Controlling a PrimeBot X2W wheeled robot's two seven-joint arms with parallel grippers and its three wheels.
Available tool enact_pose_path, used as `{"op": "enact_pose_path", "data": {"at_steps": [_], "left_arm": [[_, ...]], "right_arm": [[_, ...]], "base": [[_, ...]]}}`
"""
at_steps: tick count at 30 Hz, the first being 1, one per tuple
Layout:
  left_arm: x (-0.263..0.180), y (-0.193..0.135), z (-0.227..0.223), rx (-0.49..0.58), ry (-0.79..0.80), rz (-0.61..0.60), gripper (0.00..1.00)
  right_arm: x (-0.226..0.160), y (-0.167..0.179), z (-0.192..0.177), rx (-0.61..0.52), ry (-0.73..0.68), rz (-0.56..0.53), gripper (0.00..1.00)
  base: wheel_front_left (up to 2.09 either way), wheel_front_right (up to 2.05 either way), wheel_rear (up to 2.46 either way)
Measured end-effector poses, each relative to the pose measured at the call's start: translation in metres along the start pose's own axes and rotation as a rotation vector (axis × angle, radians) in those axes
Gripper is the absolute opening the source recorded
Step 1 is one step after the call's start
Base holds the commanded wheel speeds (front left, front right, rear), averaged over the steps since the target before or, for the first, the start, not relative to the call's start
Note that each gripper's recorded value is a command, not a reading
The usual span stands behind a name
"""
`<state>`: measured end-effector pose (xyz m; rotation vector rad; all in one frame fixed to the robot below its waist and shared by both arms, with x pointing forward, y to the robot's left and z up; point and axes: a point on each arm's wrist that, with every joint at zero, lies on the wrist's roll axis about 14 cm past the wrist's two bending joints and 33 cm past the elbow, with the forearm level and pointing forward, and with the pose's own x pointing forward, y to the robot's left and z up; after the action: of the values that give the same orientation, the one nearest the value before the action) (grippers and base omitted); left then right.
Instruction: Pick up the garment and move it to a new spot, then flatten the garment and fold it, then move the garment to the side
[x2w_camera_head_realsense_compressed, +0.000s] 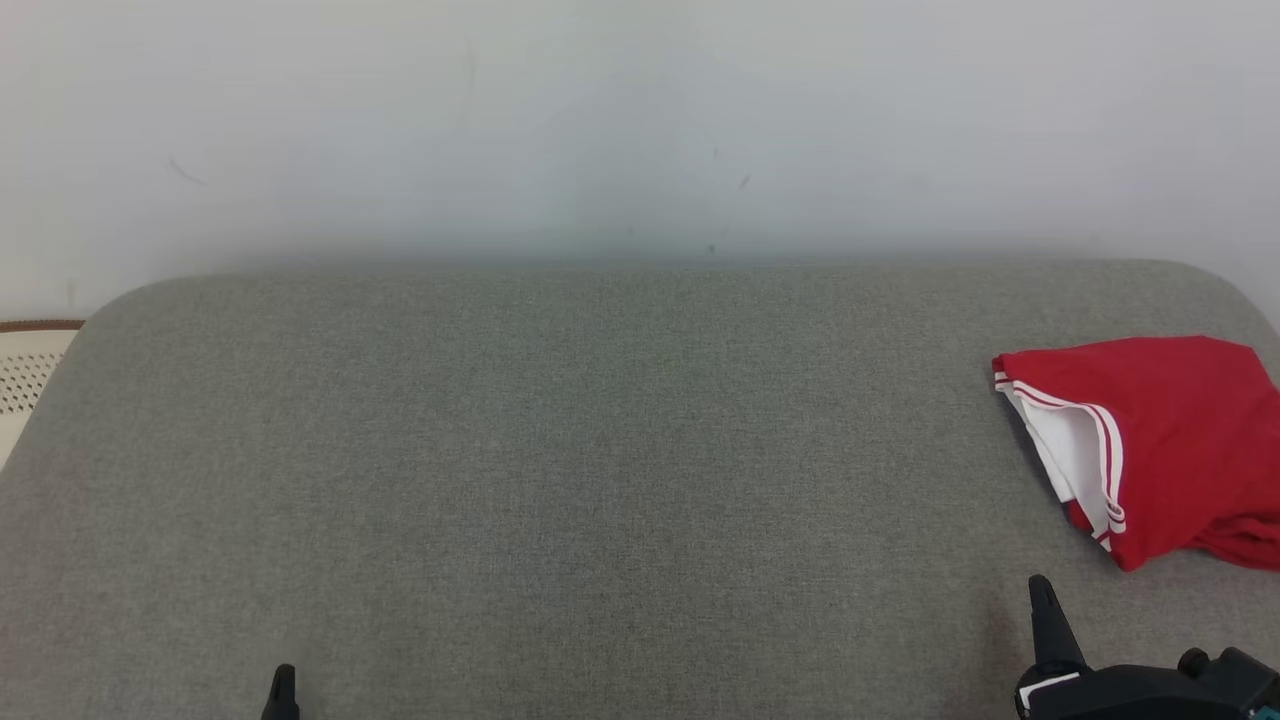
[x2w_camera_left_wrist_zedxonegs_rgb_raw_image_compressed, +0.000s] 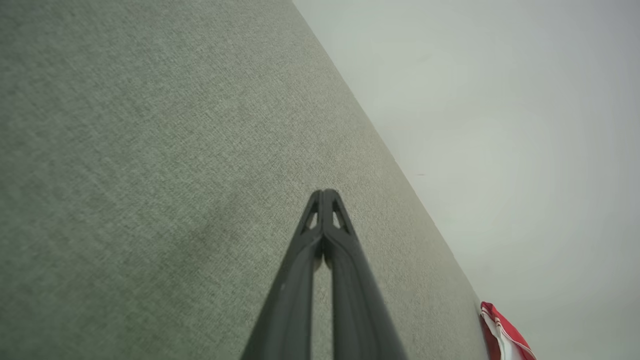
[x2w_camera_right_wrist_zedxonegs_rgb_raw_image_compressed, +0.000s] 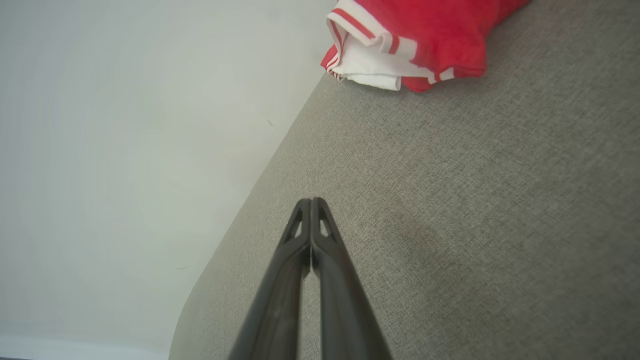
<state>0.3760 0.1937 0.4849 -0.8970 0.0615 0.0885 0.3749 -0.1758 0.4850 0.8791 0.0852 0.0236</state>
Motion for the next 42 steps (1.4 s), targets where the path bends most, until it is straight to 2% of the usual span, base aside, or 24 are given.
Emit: {"op": "enact_pose_path", "data": {"at_steps": [23,42], "left_arm": [[0.007,-0.005,0.004,-0.261,0.014,-0.022,0.00],[0.011,-0.011,0.008,-0.434,0.022,-0.052,0.00]], "right_arm": [[0.004,-0.004,0.012,0.264,-0.024,-0.016,0.00],[0.009,-0.002,0.023,0.442,-0.048,0.000,0.00]], "base": [[0.00,0.00,0.00],[0.00,0.00,0.00]]}}
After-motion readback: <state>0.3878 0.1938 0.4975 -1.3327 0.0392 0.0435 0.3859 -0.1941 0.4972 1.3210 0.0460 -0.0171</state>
